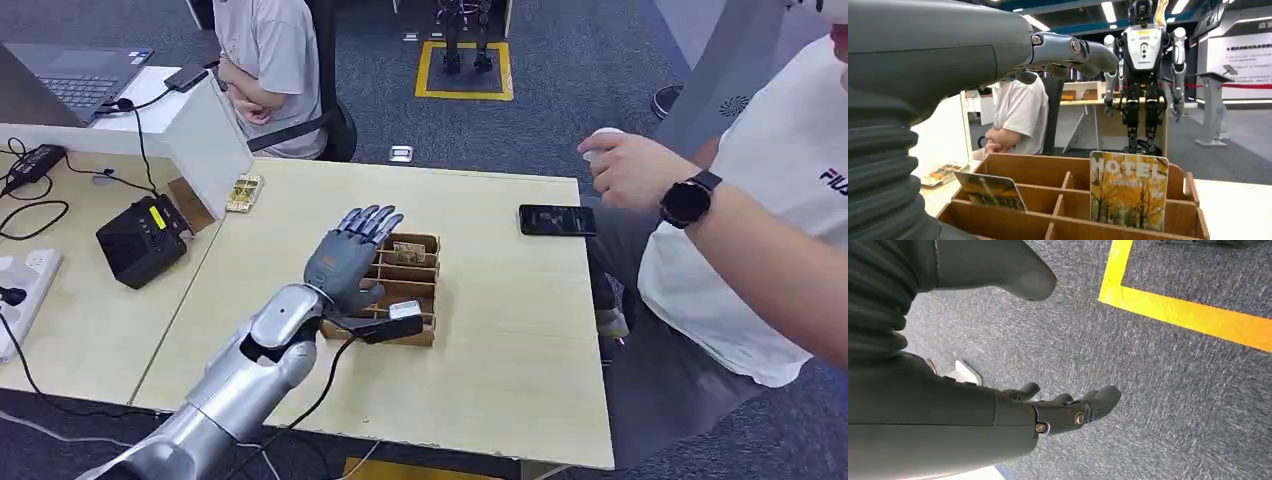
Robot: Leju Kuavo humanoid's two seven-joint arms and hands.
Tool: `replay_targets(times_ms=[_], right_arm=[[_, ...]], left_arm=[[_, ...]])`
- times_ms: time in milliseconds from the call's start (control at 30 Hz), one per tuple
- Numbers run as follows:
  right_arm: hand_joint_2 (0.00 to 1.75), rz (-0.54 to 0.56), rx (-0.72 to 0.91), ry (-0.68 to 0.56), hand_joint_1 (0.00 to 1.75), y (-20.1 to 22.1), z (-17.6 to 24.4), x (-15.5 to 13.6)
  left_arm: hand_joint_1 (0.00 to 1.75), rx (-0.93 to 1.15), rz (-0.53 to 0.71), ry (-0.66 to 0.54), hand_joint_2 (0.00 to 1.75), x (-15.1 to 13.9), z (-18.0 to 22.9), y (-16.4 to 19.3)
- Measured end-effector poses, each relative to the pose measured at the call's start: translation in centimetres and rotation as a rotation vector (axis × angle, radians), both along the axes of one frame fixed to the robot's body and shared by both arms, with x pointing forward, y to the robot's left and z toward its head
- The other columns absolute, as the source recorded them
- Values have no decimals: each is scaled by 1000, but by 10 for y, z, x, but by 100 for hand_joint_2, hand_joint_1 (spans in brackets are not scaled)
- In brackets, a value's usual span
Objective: Pass the card to the sensor for recognition and then transmit it.
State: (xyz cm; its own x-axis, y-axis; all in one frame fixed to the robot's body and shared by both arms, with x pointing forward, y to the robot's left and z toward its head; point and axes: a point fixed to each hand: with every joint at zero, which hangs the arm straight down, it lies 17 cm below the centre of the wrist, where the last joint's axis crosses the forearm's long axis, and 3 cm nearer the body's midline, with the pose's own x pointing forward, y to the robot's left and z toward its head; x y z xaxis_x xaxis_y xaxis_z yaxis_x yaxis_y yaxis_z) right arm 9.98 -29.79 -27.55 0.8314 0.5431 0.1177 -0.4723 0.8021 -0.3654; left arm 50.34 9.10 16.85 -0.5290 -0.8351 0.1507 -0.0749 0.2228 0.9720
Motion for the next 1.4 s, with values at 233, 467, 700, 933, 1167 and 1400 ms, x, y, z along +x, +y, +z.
replay_targets(times_ms=[233, 467, 700, 933, 1167, 1400], right_arm=[[175, 6, -2, 2, 0, 0, 0, 0], [175, 9, -1, 0, 0, 0, 0, 0], [175, 14, -2, 2, 0, 1, 0, -2], [175, 15, -2, 3, 0, 1, 0, -2], [175, 14, -2, 4, 0, 1, 0, -2], [175, 15, -3, 5, 0, 1, 0, -2]], left_arm=[[0, 49, 30, -15, 175, 4, -10, 6], [0, 89, 75, -21, 175, 11, -20, 24], [0, 58, 119, -6, 175, 22, -17, 51], [0, 8, 162, -17, 175, 38, 9, 76], [0, 7, 178, -14, 175, 41, 12, 87], [0, -15, 163, 4, 175, 41, 11, 87]])
